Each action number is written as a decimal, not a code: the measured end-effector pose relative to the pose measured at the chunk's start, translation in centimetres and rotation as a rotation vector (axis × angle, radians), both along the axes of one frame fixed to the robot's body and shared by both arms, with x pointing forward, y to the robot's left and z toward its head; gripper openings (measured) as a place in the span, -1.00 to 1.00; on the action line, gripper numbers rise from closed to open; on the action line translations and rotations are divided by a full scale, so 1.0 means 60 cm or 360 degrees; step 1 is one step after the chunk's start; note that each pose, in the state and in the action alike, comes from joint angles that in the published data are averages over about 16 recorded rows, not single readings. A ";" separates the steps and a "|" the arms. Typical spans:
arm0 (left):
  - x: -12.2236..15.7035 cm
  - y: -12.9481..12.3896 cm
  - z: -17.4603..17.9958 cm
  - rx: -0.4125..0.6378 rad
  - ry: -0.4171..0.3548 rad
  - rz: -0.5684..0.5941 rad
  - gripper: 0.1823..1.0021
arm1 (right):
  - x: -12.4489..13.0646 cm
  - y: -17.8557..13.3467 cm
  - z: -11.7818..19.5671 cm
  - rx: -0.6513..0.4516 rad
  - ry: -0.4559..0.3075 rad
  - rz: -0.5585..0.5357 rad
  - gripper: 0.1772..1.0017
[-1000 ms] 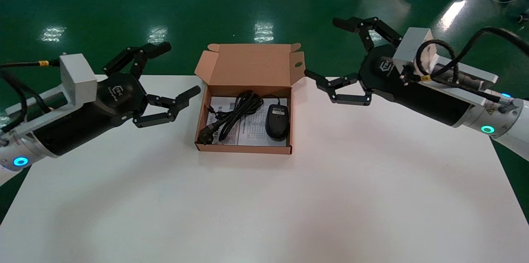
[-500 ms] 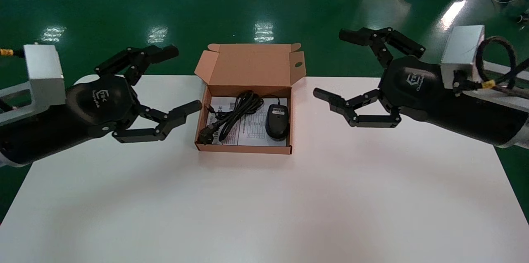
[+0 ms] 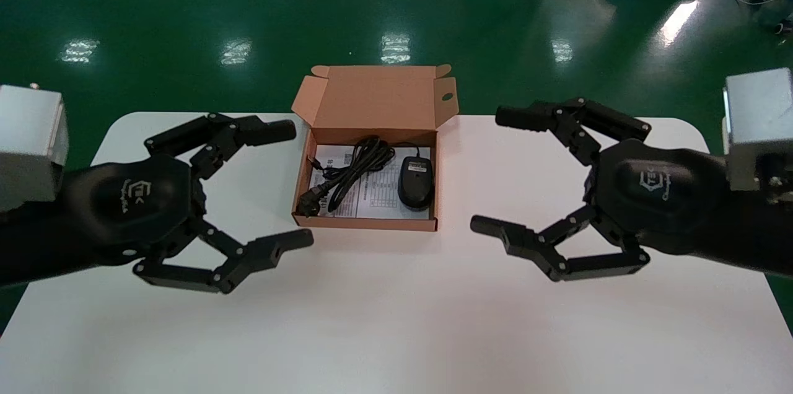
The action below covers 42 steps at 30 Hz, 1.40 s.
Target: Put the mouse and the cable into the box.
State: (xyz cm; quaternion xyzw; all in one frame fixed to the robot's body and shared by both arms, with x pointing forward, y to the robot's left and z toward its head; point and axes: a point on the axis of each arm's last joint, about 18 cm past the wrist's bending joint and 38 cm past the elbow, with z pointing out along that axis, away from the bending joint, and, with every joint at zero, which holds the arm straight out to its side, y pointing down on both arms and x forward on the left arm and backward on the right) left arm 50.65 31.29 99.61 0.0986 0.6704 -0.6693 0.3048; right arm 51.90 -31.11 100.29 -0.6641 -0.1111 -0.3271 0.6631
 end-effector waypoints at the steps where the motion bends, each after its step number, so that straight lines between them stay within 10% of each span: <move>1: -0.006 -0.003 0.000 0.0014 0.0018 -0.0015 1.00 | -0.008 0.001 -0.002 -0.0011 0.0024 0.0016 1.00; 15: -0.058 -0.025 -0.008 0.0137 0.0156 -0.0132 1.00 | -0.082 0.017 -0.021 -0.0136 0.0249 0.0155 1.00; 42: -0.053 -0.022 -0.007 0.0122 0.0156 -0.0119 1.00 | -0.073 0.015 -0.018 -0.0116 0.0235 0.0138 1.00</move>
